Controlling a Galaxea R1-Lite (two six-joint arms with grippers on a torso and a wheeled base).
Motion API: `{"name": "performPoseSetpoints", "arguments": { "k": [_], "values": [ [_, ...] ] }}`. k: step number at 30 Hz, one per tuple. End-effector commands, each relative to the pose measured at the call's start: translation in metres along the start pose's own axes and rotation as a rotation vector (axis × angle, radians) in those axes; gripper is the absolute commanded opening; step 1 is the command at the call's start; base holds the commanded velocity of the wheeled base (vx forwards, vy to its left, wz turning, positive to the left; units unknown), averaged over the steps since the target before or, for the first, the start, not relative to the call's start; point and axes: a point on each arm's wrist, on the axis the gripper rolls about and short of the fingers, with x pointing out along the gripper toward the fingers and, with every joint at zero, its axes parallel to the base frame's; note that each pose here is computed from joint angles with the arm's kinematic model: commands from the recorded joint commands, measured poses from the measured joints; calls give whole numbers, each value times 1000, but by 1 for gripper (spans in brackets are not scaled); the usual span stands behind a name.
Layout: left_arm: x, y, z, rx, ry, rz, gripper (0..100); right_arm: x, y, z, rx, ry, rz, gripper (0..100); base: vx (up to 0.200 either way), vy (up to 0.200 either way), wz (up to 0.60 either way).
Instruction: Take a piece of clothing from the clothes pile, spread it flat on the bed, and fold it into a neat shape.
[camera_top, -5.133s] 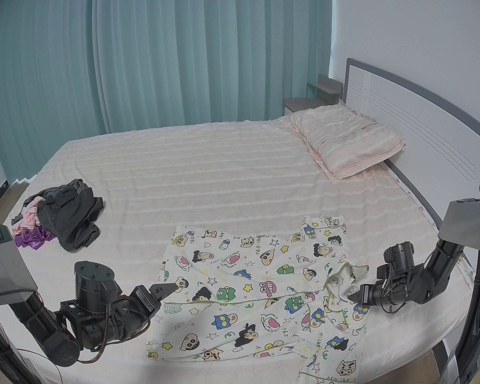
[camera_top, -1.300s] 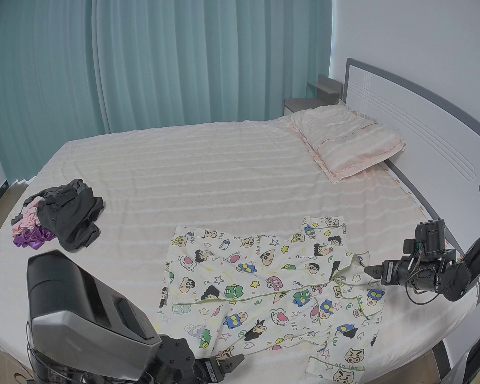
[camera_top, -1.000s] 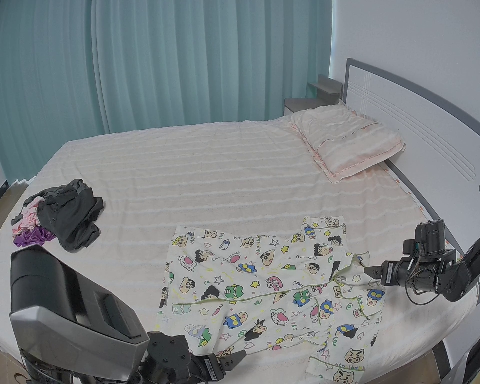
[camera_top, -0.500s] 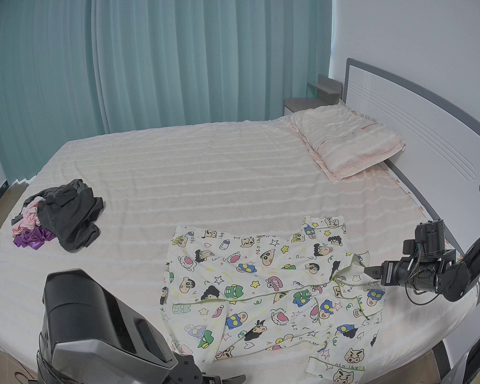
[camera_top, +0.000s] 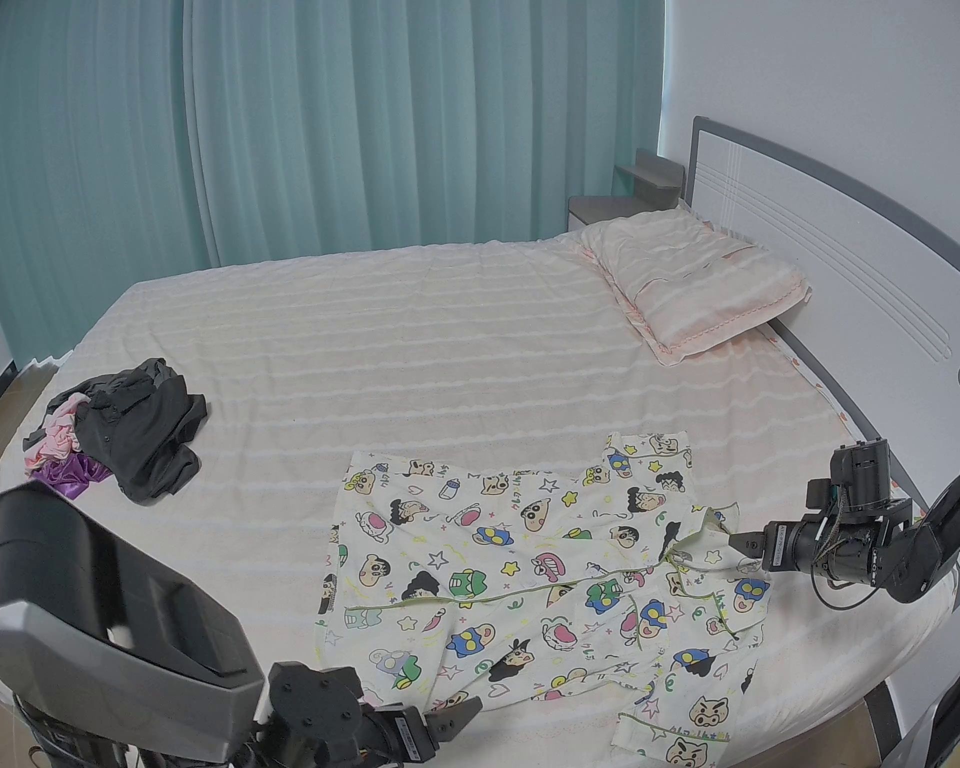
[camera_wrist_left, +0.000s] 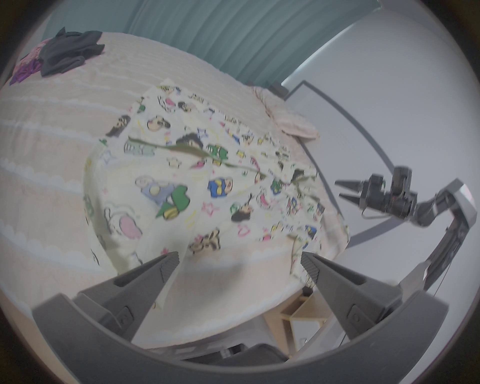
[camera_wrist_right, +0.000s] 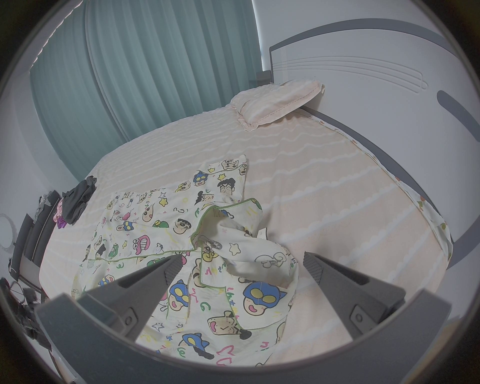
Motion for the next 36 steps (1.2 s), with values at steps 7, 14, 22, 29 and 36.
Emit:
{"name": "performPoseSetpoints", "arguments": {
  "k": [7, 14, 22, 29, 36],
  "values": [
    [-13, 7, 33, -173, -146, -4, 100, 0, 0, -1, 0, 2, 0, 100, 0, 0, 0],
    [4, 26, 19, -227, -72, 105, 100, -1, 1, -1, -1, -1, 3, 100, 0, 0, 0],
    [8, 31, 13, -236, -42, 133, 100, -2, 3, -1, 10, 1, 10, 100, 0, 0, 0],
    [10, 31, 9, -231, -24, 138, 100, -7, 4, 2, 80, -22, 20, 100, 0, 0, 0],
    [13, 31, -2, -204, 25, 161, 100, -8, 4, 3, 82, -26, 20, 100, 0, 0, 0]
  ]
}}
